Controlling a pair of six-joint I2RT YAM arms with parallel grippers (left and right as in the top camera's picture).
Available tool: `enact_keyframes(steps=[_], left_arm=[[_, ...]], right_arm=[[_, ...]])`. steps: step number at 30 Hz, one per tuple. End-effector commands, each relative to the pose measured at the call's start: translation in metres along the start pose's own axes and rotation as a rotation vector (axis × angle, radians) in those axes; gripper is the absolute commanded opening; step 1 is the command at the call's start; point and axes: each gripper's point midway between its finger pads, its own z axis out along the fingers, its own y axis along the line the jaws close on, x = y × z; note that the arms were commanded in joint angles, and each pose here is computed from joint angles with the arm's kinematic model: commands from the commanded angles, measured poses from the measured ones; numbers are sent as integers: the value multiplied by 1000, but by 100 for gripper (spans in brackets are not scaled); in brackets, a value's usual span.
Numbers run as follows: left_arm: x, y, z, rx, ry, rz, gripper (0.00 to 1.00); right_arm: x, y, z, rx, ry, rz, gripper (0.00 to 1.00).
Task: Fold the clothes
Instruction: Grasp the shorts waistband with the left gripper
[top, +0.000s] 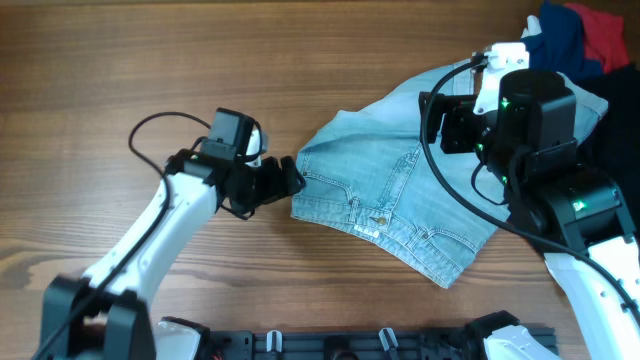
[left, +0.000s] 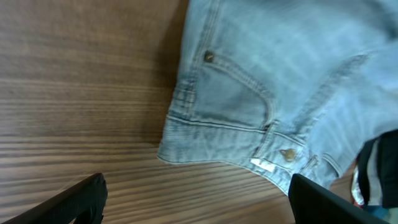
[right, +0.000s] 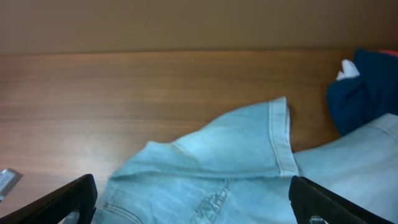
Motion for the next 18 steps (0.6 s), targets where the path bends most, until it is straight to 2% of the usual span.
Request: enact_keyframes(steps=[1,4,16,18], left_arm=[[3,-3,23,26,84,-77,92],[7,-3,36,31,125,-80,89],[18,-1,73,-7,185,-52,88],[20,-4,75,-4,186,-36,85]], right_arm=[[3,-10,3,54,20,-4,100],[6,-11,6,61,34,24,100],[13,-12,6,67,62,30,100],[14,-12,6,68,68,28,100]])
